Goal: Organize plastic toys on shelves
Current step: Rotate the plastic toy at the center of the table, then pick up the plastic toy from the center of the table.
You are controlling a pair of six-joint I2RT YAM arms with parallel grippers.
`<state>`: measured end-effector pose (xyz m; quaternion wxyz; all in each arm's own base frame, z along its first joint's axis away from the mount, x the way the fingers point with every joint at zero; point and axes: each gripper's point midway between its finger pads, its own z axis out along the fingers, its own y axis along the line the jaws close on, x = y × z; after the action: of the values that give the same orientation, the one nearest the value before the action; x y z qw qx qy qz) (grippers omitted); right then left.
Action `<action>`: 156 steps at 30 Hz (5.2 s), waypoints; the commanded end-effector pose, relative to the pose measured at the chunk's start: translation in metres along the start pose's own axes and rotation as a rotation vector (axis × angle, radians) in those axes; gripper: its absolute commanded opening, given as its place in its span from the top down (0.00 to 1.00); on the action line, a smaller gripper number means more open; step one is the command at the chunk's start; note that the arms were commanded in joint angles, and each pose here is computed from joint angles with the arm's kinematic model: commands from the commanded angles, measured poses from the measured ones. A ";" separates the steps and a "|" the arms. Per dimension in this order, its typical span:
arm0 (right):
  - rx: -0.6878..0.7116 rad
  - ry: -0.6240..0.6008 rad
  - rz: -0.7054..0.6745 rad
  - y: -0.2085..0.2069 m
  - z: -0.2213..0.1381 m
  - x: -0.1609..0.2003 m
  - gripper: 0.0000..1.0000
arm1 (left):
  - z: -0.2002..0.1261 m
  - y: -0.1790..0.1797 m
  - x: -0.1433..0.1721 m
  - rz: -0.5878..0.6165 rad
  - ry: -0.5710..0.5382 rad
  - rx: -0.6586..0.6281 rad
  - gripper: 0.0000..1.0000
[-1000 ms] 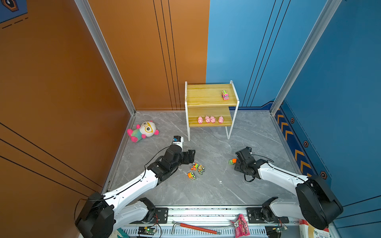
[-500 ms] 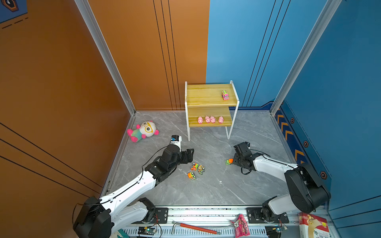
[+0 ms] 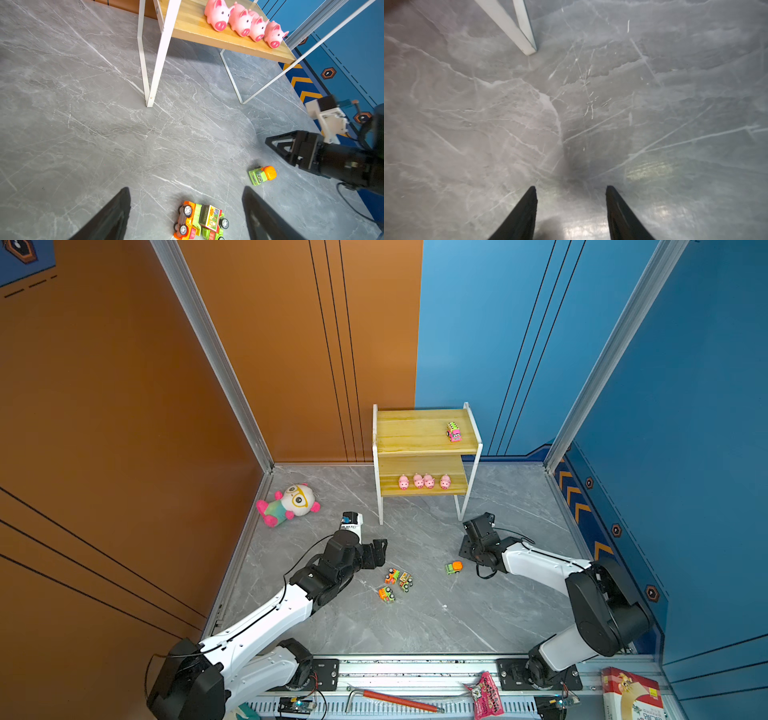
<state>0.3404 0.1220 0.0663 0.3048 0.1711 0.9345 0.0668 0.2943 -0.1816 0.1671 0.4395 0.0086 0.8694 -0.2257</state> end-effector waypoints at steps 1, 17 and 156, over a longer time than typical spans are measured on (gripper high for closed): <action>0.016 -0.003 0.076 -0.011 -0.024 0.008 0.43 | -0.003 -0.007 0.000 0.106 0.034 -0.017 0.15; 0.074 0.057 0.490 0.016 -0.061 0.055 0.31 | -0.028 -0.022 0.015 0.345 0.364 0.040 0.07; -0.160 -0.380 -0.619 0.191 -0.249 -0.160 0.74 | -0.041 0.006 -0.030 0.114 0.197 0.106 0.06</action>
<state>0.3541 0.2506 0.4035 0.5017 -0.0916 0.8560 0.0843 0.2840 -0.1518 0.2137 0.3684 0.1011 0.8950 -0.2303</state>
